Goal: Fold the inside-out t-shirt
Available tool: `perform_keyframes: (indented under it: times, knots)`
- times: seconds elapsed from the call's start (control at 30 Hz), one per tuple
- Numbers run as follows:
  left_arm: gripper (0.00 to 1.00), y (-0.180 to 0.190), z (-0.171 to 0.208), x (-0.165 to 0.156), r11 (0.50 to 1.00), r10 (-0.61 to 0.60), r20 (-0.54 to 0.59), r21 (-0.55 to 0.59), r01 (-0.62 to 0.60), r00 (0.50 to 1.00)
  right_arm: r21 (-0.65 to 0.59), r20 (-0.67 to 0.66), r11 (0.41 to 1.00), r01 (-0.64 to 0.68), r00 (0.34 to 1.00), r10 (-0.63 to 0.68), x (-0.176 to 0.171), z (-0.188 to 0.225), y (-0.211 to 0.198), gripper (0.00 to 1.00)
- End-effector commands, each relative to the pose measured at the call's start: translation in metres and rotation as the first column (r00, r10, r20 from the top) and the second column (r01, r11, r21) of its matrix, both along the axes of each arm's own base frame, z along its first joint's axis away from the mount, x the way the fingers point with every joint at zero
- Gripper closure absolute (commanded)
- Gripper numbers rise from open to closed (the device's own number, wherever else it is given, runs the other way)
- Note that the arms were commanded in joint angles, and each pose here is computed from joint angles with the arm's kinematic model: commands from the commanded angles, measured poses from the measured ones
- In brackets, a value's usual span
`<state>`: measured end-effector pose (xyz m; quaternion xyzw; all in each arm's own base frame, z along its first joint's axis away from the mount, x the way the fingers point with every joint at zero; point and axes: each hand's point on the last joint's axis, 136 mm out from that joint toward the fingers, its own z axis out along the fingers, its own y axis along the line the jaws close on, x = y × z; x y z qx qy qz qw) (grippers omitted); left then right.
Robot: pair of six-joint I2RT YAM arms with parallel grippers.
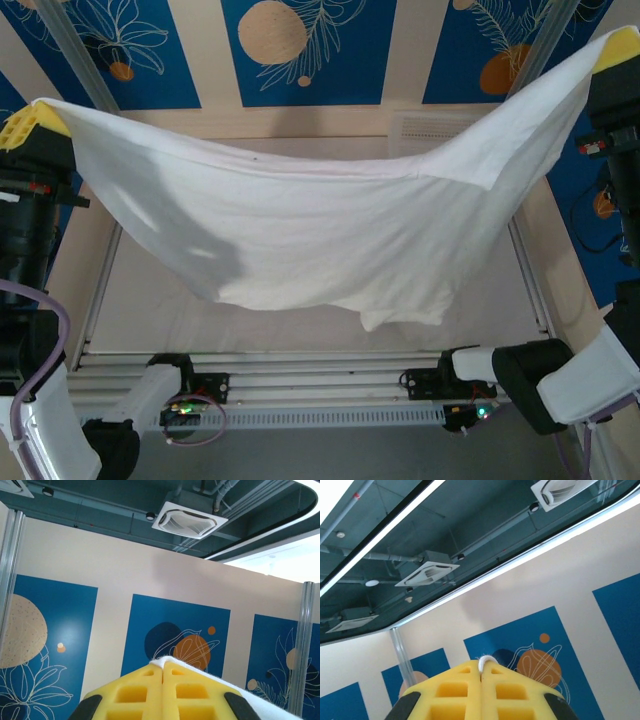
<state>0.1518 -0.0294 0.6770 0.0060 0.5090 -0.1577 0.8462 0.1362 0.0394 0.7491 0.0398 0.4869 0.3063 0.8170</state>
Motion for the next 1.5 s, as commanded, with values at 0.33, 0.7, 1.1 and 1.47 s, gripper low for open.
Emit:
perform_keyframes:
  times: [0.33, 0.7, 1.1, 1.47]
  knots:
    - [1.0, 0.013, -0.108, 0.165, 0.992, 0.124, -0.4, 0.074, -0.103, 0.908, -0.085, -0.411, 0.996, 0.013, 0.91, -0.047, 0.189, -0.099, 0.025, 1.0]
    - [0.41, 0.037, -0.294, 0.37, 0.97, 0.243, -0.724, 0.175, -0.169, 0.645, -0.212, -0.668, 0.976, -0.056, 0.737, -0.103, 0.393, -0.258, 0.061, 0.16]
    - [0.22, -0.025, -0.298, 0.298, 0.998, -0.061, -0.811, -0.036, 0.054, 0.582, -0.3, -0.776, 0.937, -0.181, 0.618, -0.129, 0.32, -0.273, 0.021, 0.15]
    - [0.73, -0.082, -0.465, 0.202, 0.987, -0.16, -0.96, -0.151, 0.059, 0.228, -0.134, -0.981, 0.921, -0.366, 0.181, -0.071, 0.225, -0.428, 0.047, 0.4]
